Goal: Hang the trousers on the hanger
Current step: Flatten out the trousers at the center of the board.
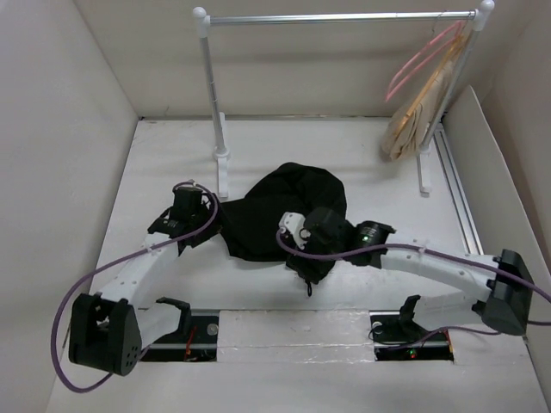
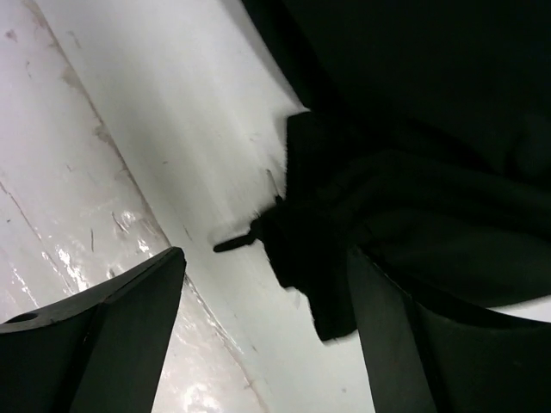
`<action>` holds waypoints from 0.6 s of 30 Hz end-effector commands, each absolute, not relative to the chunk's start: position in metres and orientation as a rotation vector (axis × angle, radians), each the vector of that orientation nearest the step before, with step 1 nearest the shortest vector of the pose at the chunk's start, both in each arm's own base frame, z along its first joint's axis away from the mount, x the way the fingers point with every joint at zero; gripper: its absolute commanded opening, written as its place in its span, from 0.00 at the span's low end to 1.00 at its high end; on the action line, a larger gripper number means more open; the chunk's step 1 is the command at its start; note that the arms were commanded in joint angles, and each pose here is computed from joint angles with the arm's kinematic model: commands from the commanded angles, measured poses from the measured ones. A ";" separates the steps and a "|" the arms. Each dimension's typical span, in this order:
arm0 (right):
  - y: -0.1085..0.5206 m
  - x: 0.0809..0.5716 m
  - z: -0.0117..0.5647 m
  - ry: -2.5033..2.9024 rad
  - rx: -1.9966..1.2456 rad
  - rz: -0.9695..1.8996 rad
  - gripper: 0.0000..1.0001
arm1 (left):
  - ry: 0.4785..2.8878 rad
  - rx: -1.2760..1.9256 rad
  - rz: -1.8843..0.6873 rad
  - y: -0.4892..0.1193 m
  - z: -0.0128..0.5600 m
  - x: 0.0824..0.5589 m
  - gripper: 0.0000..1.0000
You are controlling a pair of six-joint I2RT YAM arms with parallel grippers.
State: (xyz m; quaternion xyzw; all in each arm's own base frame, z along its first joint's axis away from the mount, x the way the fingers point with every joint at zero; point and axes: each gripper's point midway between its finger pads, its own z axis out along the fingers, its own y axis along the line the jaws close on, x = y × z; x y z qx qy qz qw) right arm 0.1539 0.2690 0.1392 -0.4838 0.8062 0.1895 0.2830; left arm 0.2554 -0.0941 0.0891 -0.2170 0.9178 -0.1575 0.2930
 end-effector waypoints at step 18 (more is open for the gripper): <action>0.228 0.199 0.304 1.936 -0.762 0.248 0.00 | 2.177 -0.523 -0.384 -0.093 0.174 0.344 0.00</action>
